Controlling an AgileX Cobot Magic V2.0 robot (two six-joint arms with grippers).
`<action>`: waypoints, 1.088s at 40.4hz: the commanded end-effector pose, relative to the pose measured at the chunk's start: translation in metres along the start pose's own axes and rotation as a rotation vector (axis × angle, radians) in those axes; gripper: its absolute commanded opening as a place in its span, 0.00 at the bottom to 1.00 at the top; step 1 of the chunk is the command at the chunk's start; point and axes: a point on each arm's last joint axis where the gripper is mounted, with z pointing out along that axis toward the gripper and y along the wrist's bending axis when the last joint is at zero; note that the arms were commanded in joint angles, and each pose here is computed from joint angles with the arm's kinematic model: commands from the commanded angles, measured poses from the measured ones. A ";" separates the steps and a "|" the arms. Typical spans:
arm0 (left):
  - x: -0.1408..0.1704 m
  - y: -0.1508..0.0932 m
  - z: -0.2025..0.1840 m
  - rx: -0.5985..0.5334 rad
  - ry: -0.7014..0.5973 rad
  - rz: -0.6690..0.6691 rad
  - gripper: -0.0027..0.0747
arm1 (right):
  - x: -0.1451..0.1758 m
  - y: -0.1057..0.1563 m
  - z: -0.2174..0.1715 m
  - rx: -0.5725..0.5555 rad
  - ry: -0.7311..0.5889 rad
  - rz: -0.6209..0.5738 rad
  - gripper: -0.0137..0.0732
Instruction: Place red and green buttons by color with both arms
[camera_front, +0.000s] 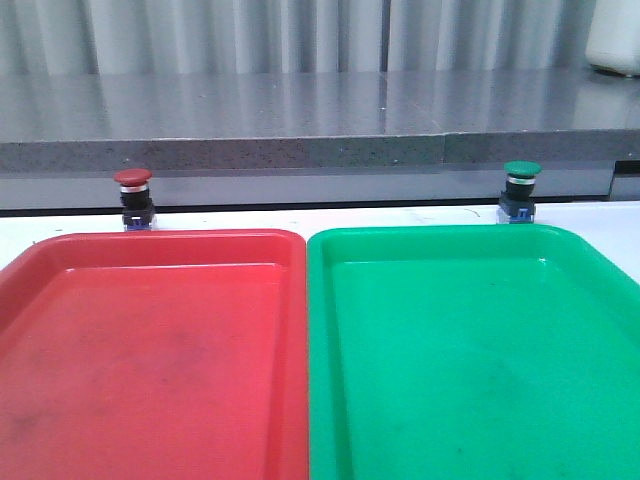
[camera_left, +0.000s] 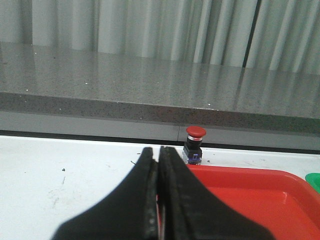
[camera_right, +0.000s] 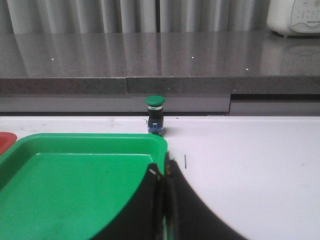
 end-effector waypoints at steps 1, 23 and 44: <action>0.001 0.000 -0.001 0.015 -0.068 -0.009 0.01 | -0.012 0.000 -0.002 0.002 -0.115 -0.008 0.08; 0.000 0.000 -0.001 0.016 -0.075 -0.009 0.01 | -0.012 0.000 -0.002 0.002 -0.117 -0.008 0.08; -0.098 -0.012 -0.021 0.048 -0.319 -0.010 0.01 | -0.094 0.009 -0.025 -0.015 -0.227 -0.037 0.08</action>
